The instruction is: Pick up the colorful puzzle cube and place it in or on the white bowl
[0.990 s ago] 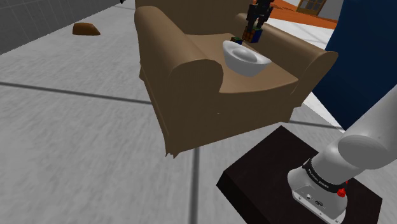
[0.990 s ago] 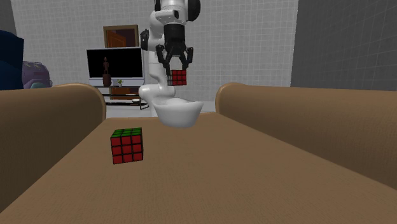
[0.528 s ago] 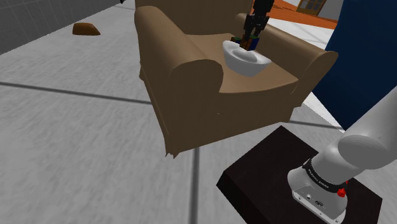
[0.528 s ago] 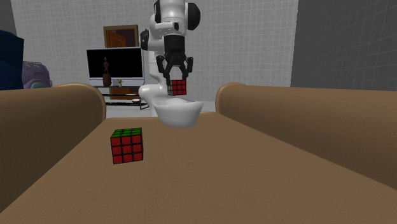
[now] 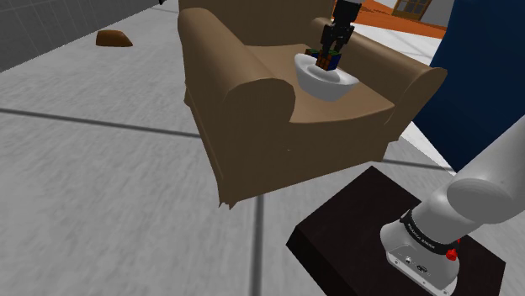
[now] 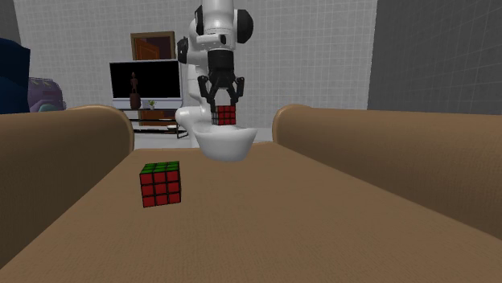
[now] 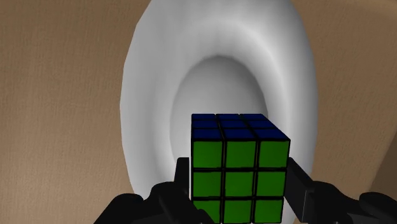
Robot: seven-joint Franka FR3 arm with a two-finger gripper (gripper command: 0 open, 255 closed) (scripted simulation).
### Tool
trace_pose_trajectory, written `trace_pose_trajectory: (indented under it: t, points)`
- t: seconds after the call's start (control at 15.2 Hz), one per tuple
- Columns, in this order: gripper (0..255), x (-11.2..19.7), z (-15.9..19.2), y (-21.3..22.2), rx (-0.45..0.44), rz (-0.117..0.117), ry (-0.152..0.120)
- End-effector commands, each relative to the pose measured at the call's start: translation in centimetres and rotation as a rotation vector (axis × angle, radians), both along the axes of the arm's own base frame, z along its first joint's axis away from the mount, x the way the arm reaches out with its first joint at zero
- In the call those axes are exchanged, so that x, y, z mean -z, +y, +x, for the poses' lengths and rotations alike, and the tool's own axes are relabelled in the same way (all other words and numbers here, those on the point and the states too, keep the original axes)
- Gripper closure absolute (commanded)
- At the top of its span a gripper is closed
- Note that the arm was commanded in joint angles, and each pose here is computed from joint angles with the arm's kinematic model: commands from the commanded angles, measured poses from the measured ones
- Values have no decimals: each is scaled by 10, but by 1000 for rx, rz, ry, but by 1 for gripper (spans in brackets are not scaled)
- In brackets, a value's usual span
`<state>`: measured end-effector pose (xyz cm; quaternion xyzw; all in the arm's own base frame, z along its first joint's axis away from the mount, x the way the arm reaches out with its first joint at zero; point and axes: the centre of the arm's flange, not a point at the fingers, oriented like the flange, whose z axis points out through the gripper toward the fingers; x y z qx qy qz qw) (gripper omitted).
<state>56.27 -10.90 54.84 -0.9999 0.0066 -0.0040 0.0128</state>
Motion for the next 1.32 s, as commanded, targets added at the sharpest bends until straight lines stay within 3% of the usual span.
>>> trace_pose_trajectory:
  t: [0.0,0.07,0.13,0.46,0.73,1.25]
  points:
    - [255,6,1,0,-1,2,11]
    - [255,6,1,0,-1,2,11]
    - [0,5,1,0,-1,2,11]
    - [0,6,1,0,-1,2,11]
    - [0,-44,1,-1,-1,2,11]
    - [0,-44,1,-1,-1,2,11]
